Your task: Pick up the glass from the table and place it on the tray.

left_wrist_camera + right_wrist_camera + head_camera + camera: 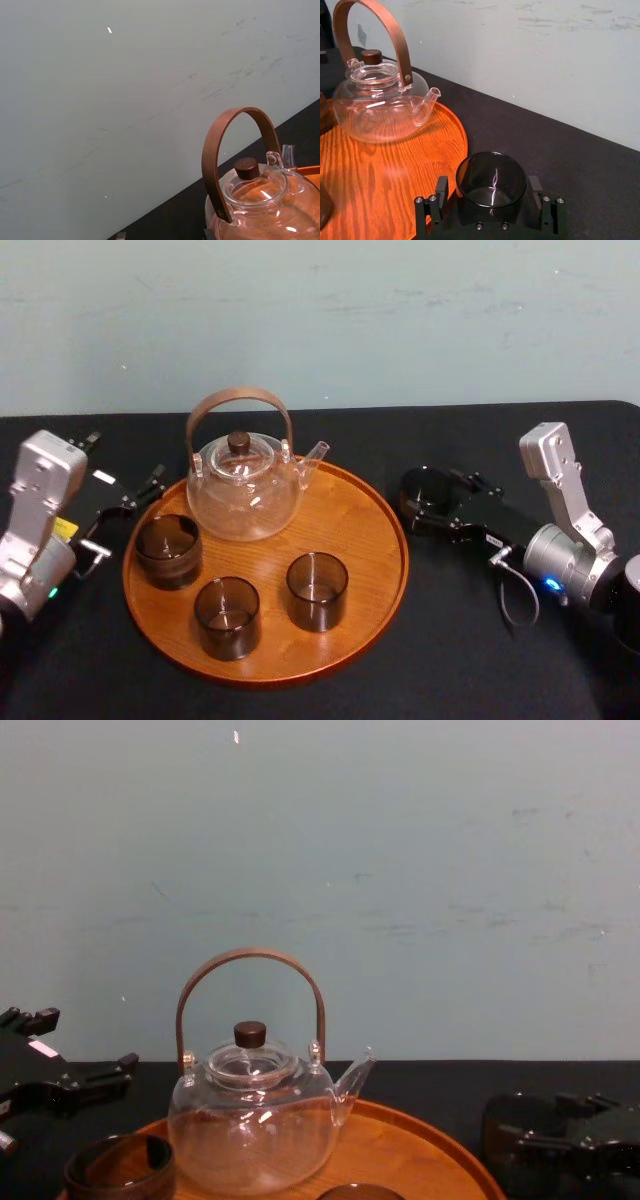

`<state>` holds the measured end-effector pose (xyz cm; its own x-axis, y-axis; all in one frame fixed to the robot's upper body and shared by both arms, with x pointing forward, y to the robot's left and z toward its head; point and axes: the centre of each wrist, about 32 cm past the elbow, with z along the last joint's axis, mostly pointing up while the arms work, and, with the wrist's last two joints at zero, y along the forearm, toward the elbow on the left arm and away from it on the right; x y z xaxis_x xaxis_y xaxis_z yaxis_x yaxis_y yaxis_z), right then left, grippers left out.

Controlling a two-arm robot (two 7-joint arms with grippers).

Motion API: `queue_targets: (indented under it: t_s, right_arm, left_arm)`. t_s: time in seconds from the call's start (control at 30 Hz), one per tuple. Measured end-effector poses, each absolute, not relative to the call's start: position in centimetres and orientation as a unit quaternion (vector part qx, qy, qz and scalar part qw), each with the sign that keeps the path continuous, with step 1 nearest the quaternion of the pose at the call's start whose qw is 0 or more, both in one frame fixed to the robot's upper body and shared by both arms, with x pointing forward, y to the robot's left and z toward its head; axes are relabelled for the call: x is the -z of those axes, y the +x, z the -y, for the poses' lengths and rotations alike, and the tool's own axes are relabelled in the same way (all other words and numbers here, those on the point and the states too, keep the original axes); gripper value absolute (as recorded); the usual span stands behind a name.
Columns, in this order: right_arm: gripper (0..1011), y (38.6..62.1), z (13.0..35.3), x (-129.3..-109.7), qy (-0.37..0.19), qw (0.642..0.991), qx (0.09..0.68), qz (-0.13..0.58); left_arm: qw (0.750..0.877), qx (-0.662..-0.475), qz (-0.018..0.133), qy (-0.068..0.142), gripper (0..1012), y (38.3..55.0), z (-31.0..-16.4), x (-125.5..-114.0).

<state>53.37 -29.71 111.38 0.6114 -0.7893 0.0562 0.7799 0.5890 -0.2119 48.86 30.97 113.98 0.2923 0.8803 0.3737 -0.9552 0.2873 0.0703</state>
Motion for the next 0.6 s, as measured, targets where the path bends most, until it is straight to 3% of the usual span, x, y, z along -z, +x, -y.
queue_targets:
  t_s: [0.6]
  right_arm:
    - [1002,54.10,29.69,-111.30,-0.109,0.891,0.440,-0.032]
  left_arm:
    - [0.791,-0.580,0.132,0.141,1001,48.86,-30.97,-113.98]
